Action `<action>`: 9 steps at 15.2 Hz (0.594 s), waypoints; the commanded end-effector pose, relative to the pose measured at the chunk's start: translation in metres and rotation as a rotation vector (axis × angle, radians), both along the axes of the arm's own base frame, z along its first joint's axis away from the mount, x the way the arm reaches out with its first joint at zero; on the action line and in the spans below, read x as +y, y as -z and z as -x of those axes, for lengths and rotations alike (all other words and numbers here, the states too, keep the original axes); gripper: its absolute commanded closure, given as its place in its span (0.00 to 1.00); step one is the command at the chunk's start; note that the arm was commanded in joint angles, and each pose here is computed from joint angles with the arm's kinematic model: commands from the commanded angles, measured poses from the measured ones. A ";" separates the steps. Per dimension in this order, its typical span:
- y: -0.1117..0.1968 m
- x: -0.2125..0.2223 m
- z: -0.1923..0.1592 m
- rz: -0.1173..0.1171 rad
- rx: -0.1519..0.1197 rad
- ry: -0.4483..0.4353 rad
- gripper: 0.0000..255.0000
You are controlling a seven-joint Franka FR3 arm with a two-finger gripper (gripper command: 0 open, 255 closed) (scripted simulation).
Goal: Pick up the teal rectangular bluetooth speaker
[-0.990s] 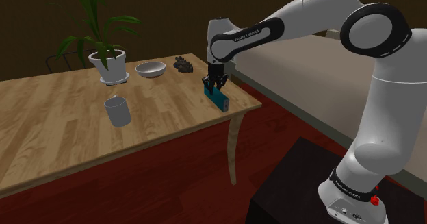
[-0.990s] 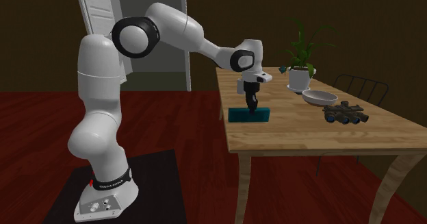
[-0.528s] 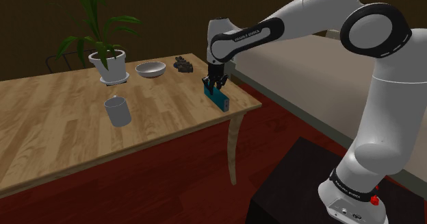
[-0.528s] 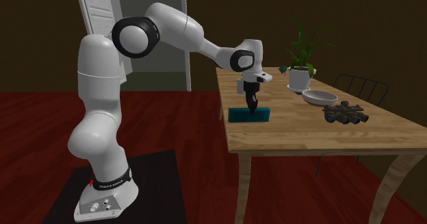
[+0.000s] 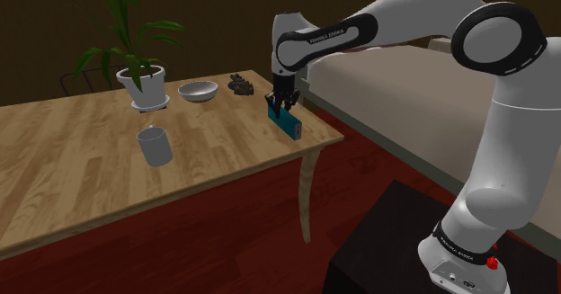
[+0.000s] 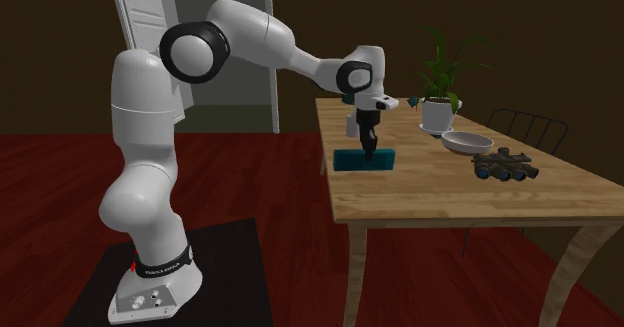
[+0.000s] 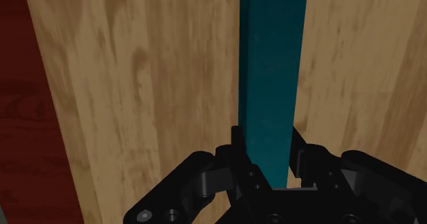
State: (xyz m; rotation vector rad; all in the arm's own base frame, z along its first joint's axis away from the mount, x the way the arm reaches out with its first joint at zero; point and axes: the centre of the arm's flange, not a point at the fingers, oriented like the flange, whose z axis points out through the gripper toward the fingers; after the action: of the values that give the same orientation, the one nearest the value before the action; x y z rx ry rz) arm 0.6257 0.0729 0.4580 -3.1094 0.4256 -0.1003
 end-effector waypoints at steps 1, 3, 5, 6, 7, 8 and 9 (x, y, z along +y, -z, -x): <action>-0.011 -0.001 0.000 0.000 0.000 0.000 1.00; -0.022 -0.001 0.000 0.000 0.000 0.000 1.00; -0.032 -0.001 0.000 0.000 0.000 0.000 1.00; -0.038 -0.001 0.000 0.000 0.000 0.000 1.00; -0.043 -0.001 0.000 0.000 0.000 0.000 1.00; -0.048 -0.001 0.000 0.000 0.000 0.000 1.00; -0.049 -0.001 0.000 0.000 0.000 0.000 1.00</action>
State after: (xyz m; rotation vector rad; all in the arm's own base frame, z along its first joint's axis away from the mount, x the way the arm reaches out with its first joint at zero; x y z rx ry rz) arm 0.6256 0.0729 0.5037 -3.1093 0.4253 -0.1007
